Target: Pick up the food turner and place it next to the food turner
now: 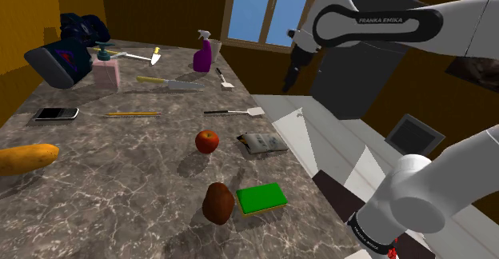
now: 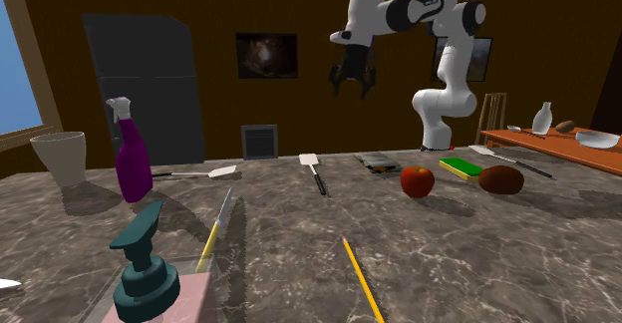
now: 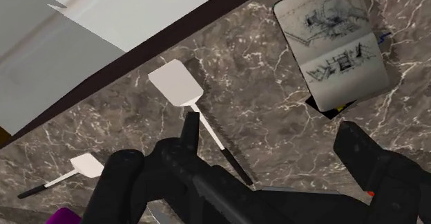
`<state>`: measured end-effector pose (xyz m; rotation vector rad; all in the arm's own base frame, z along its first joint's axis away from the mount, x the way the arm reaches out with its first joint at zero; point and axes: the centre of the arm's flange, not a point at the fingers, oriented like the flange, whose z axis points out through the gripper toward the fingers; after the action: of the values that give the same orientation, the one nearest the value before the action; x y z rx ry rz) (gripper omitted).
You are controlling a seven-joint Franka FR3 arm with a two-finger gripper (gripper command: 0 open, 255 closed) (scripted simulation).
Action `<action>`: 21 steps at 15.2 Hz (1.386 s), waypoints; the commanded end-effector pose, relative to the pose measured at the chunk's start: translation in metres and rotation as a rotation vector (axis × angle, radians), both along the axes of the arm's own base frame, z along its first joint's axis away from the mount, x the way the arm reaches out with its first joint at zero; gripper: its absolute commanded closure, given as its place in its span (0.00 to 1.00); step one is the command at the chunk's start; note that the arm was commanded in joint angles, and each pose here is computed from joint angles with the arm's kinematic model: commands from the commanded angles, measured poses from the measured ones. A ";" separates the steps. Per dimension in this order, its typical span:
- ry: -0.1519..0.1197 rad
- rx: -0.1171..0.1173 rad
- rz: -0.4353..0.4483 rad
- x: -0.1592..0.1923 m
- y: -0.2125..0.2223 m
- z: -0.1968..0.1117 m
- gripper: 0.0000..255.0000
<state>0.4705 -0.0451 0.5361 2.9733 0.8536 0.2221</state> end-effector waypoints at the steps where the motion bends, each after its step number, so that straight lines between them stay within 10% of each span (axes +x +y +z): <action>1: 0.010 0.000 0.066 0.022 -0.002 -0.015 0.00; 21: 0.100 0.007 0.585 0.195 0.043 -0.174 0.00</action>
<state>0.6638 -0.0030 0.3678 2.6756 1.7123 0.0883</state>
